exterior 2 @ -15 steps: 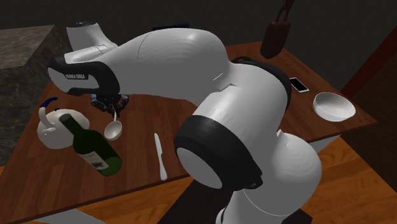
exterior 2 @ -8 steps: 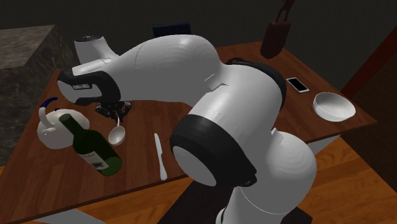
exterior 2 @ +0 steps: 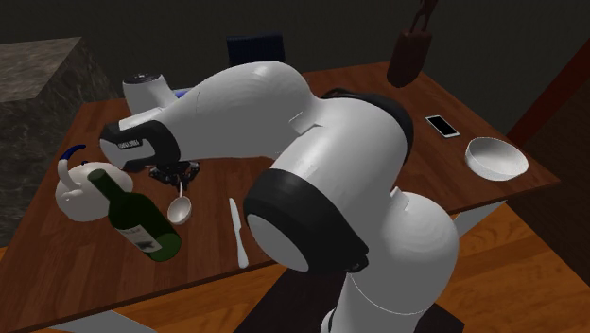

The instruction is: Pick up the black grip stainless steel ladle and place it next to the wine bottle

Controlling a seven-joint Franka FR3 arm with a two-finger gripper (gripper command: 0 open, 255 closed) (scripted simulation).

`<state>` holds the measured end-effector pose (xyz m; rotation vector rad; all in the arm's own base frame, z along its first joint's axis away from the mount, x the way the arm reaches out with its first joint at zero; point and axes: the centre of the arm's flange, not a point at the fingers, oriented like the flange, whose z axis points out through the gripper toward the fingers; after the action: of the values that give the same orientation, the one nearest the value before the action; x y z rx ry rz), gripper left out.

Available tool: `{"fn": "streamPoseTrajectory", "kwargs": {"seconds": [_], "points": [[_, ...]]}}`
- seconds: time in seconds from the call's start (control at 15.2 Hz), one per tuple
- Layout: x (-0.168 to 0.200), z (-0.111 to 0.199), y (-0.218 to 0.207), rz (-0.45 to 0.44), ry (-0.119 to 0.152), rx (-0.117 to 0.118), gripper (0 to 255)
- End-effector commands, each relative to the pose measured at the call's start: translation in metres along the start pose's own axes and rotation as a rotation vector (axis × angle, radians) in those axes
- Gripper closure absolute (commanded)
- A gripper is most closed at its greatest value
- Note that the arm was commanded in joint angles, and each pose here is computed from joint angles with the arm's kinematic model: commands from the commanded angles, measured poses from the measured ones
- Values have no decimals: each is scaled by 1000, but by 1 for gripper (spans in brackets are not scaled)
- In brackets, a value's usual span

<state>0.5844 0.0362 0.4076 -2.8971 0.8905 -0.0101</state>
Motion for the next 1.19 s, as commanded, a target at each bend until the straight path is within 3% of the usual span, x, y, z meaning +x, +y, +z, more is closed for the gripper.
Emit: {"fn": "streamPoseTrajectory", "kwargs": {"seconds": [0.0,0.59,1.12], "points": [[0,11,1,0,0,0,255],[2,58,6,0,0,0,255],[2,58,6,0,0,0,255]]}}
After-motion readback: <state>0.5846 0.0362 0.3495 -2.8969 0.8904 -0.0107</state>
